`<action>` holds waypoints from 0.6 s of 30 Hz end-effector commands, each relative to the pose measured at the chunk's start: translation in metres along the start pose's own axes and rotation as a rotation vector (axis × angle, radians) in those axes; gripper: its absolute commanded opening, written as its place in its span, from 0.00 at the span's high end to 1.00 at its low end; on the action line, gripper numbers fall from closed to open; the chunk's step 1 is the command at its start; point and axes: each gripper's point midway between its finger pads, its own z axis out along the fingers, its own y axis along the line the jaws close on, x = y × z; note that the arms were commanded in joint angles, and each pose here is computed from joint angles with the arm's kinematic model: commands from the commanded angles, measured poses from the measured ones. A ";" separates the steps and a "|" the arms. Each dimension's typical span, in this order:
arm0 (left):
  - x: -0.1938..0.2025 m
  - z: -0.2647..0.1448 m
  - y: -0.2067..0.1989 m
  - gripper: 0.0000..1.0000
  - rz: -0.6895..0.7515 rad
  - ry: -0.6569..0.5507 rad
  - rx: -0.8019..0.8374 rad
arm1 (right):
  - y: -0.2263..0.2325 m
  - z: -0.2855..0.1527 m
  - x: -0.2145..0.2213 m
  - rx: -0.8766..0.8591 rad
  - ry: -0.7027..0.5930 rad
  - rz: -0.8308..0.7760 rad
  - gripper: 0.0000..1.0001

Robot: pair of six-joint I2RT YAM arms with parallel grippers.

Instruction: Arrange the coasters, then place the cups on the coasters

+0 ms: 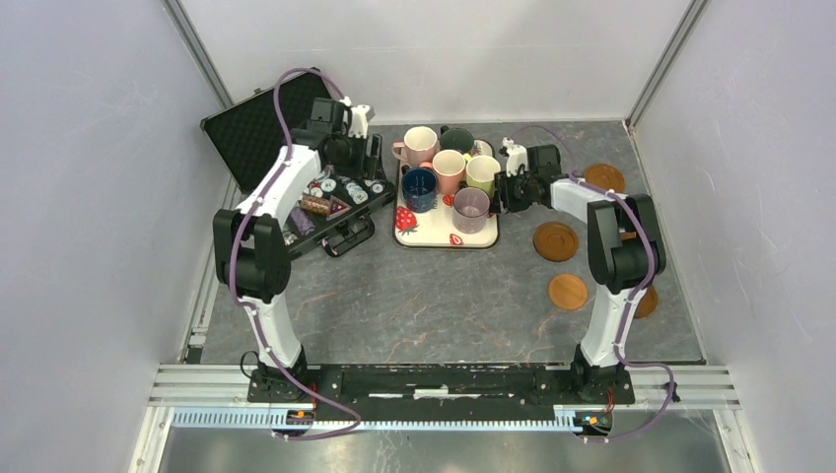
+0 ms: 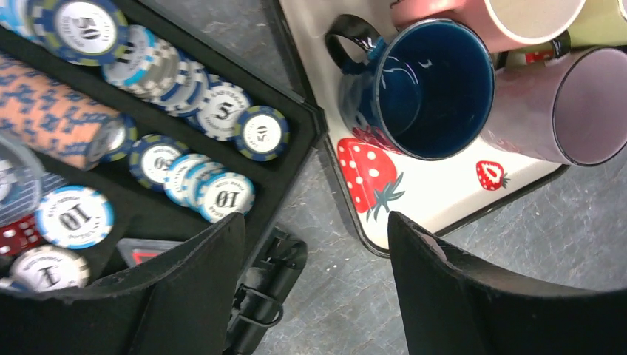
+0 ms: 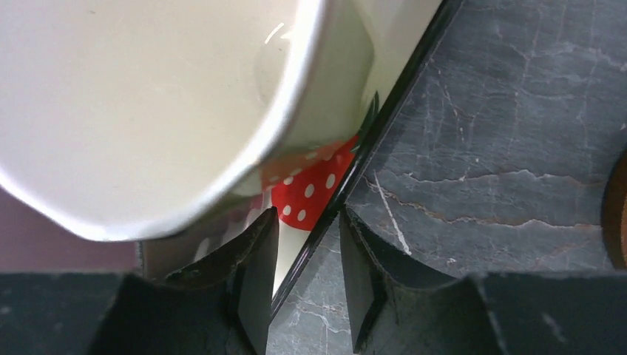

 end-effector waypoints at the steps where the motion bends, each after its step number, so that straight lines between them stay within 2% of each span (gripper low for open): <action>1: -0.019 -0.019 0.008 0.22 -0.052 -0.033 -0.019 | 0.013 0.007 0.017 -0.056 0.002 0.083 0.59; 7: -0.025 -0.027 0.014 0.21 -0.064 -0.040 -0.023 | 0.016 0.005 0.044 -0.059 0.047 0.133 0.75; 10: -0.028 -0.028 0.016 0.21 -0.065 -0.045 -0.029 | 0.018 0.002 0.059 -0.065 0.085 0.133 0.96; 11: -0.029 -0.029 0.017 0.20 -0.066 -0.047 -0.031 | 0.019 0.000 0.066 -0.069 0.102 0.132 1.00; 18: -0.031 -0.029 0.018 0.20 -0.071 -0.044 -0.029 | 0.032 -0.028 0.111 -0.084 0.176 0.100 1.00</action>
